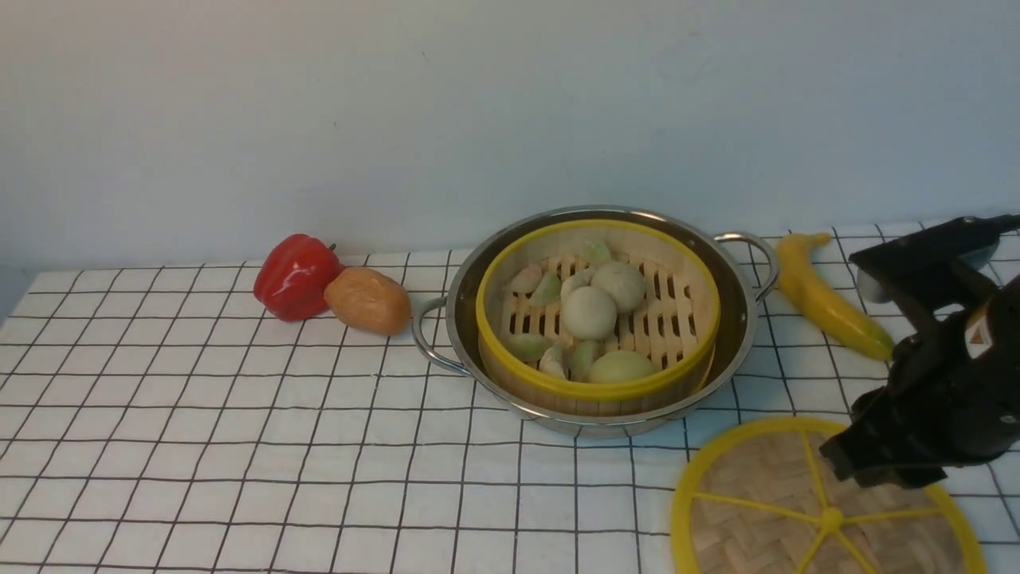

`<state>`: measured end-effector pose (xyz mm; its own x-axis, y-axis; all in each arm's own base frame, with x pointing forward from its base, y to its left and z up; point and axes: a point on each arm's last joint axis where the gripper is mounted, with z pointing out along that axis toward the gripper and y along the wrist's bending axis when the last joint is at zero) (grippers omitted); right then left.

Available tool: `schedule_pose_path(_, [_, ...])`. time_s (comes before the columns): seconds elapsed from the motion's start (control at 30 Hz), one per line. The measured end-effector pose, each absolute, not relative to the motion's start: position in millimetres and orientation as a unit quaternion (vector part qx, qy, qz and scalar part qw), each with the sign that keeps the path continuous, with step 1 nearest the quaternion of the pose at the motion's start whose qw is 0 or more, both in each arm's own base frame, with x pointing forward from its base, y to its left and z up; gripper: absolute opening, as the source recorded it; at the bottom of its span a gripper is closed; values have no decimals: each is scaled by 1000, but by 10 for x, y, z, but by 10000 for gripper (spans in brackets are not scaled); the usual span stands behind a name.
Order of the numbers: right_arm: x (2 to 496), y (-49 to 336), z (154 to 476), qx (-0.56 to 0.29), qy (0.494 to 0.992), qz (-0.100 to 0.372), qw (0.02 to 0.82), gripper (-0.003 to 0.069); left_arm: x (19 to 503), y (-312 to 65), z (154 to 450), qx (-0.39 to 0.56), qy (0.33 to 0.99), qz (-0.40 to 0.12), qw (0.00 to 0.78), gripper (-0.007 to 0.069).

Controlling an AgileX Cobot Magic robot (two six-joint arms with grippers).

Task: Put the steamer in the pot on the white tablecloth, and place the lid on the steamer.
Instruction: 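Move the gripper down to the bamboo steamer lid and grasp its center knob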

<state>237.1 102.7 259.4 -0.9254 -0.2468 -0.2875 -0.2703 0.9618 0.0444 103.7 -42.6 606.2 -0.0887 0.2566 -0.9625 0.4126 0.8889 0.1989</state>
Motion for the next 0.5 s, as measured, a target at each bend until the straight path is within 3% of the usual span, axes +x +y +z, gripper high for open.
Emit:
schedule_pose_path(0.2, [2431, 1051, 2490, -130, 980, 42, 143, 243, 541, -223, 5315, 229, 771, -55, 592, -23])
schedule_pose_path(0.5, [2407, 1061, 2204, -123, 984, 46, 117, 243, 413, -150, 4350, 199, 788, -63, 579, -23])
